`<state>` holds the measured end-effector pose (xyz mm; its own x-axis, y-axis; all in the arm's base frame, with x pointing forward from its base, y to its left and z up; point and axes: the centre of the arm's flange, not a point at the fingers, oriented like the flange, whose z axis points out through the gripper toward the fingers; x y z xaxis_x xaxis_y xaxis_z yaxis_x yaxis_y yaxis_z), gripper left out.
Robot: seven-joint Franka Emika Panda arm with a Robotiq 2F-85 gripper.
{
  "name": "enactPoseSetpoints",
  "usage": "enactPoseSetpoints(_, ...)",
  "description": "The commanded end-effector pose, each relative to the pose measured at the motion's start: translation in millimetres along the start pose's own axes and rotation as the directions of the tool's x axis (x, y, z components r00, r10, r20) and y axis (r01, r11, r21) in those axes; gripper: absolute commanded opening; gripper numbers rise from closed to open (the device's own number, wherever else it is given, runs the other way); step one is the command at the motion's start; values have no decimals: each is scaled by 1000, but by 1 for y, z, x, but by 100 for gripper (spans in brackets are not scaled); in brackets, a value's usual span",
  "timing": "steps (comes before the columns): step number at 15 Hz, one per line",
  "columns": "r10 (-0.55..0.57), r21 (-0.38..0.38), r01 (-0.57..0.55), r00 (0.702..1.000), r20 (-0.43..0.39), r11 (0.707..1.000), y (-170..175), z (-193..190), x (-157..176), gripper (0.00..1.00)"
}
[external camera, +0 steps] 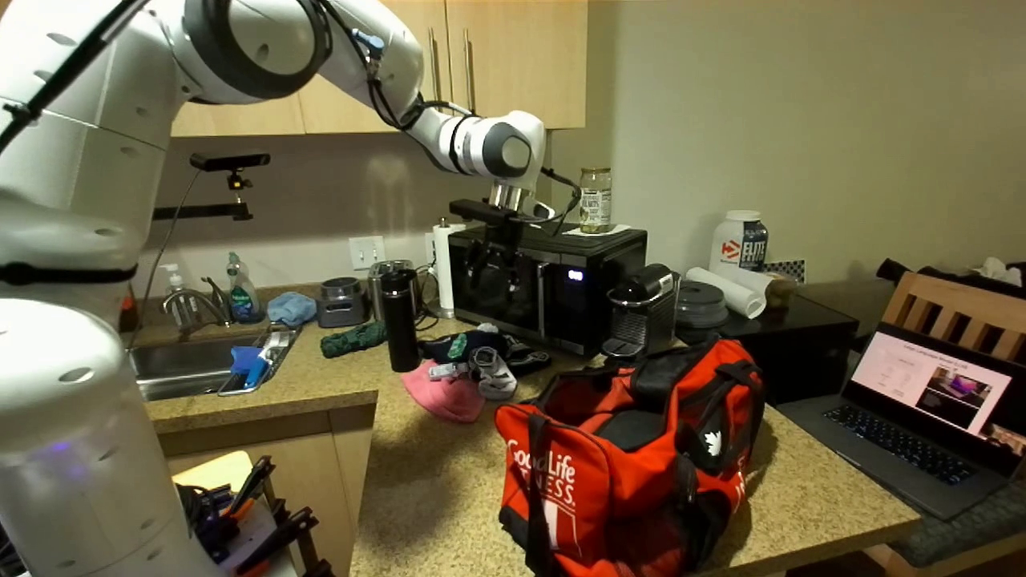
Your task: Pick up the pair of socks and put it in the bag
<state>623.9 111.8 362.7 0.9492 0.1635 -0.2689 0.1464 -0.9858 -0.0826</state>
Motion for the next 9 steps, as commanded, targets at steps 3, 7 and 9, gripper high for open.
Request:
enactPoseSetpoints(3, -36, -29, 33, 994, -106, 999, -22, -18, -53, 100)
enactPoseSetpoints(7, -40, -46, 34, 988, -149, 998, -36, -22, -66, 100)
enactPoseSetpoints(9, -42, -53, 34, 985, -165, 998, -41, -20, -70, 100)
